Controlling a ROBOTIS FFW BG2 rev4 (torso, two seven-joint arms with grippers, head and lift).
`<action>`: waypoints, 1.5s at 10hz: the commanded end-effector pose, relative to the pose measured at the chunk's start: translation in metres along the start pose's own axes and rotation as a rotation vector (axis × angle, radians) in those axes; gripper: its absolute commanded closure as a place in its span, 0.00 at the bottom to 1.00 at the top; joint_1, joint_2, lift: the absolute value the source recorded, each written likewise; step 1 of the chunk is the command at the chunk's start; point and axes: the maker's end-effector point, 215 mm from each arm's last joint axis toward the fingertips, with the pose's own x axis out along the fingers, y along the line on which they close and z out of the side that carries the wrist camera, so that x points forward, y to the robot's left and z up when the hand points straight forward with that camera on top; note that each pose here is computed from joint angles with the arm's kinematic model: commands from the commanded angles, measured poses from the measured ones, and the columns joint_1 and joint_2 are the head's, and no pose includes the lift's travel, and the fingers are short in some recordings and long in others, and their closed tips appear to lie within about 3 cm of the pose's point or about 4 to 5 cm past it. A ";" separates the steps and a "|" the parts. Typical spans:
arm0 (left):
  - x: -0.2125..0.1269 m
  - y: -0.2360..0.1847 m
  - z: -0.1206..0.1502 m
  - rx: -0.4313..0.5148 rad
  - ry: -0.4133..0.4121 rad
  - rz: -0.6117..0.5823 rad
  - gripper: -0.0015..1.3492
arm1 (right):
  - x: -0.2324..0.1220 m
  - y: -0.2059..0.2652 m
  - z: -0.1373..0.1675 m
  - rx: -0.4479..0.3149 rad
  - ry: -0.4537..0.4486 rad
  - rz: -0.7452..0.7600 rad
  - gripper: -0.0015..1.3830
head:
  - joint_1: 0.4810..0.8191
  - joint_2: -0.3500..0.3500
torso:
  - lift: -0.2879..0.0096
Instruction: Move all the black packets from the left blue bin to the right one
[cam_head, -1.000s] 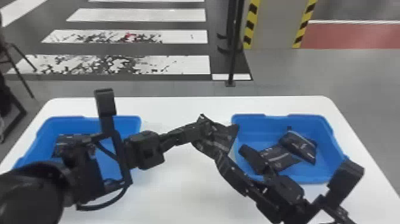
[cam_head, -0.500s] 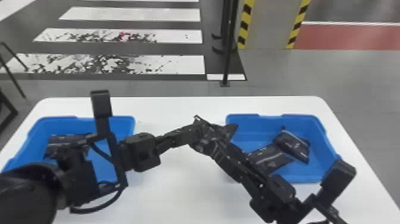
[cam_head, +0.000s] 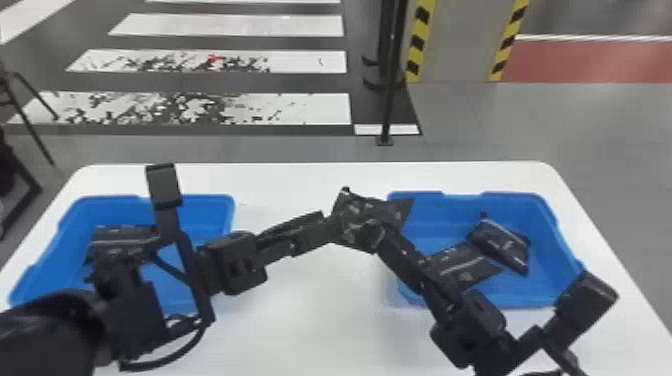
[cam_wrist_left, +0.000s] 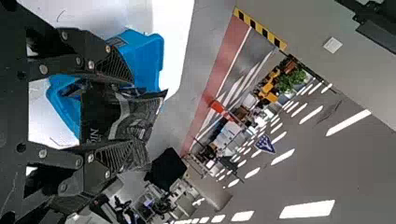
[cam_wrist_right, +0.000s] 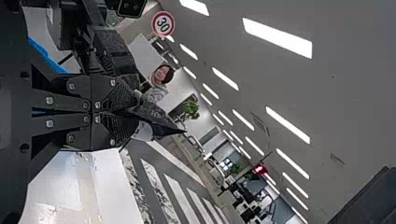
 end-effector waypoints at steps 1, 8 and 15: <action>-0.005 -0.003 0.004 -0.016 -0.029 -0.014 0.10 | -0.002 -0.017 0.007 -0.017 -0.010 -0.026 0.92 | 0.63 0.50 | 0.45; -0.096 0.050 0.027 0.034 -0.139 0.211 0.12 | -0.034 -0.198 0.032 -0.185 0.067 -0.330 0.92 | 0.63 0.40 | 0.45; -0.249 0.178 0.081 0.137 -0.134 0.734 0.12 | -0.092 -0.124 0.050 -0.398 0.056 -0.444 0.08 | 0.63 0.69 | 0.45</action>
